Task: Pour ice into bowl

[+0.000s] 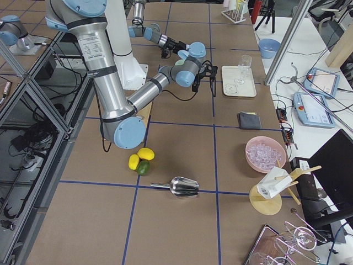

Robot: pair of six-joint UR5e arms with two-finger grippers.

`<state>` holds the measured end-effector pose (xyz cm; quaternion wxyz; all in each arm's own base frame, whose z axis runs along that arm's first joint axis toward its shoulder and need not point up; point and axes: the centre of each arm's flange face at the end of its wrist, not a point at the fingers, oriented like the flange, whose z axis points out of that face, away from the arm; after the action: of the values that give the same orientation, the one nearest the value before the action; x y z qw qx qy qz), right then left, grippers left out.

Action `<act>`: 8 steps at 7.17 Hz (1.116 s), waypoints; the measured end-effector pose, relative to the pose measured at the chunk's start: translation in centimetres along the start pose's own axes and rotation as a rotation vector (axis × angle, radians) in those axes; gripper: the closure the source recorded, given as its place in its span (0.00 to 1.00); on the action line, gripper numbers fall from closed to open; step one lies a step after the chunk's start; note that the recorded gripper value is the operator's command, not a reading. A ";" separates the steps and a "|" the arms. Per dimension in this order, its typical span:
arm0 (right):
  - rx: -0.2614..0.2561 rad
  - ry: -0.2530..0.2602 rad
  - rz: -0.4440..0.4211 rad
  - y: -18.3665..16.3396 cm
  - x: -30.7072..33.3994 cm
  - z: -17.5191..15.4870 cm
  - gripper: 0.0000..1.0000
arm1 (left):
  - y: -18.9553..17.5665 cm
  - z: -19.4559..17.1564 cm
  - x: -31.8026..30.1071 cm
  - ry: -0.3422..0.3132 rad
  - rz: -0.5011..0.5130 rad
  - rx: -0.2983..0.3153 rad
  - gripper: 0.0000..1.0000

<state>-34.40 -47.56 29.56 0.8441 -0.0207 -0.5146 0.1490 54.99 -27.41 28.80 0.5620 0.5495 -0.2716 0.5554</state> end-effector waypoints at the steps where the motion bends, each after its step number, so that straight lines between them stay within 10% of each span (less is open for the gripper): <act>1: 0.000 -0.001 0.000 0.0 0.0 0.0 0.00 | -0.1 0.0 0.2 -0.007 0.004 -0.007 1.00; 8: 0.002 -0.010 -0.002 0.2 -0.2 -0.5 0.00 | 0.9 -0.1 2.3 -0.041 -0.255 -0.039 1.00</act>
<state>-34.08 -47.41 29.07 0.8418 -0.0185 -0.5186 0.1487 54.64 -26.77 31.19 0.6331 0.5797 -0.2218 0.4626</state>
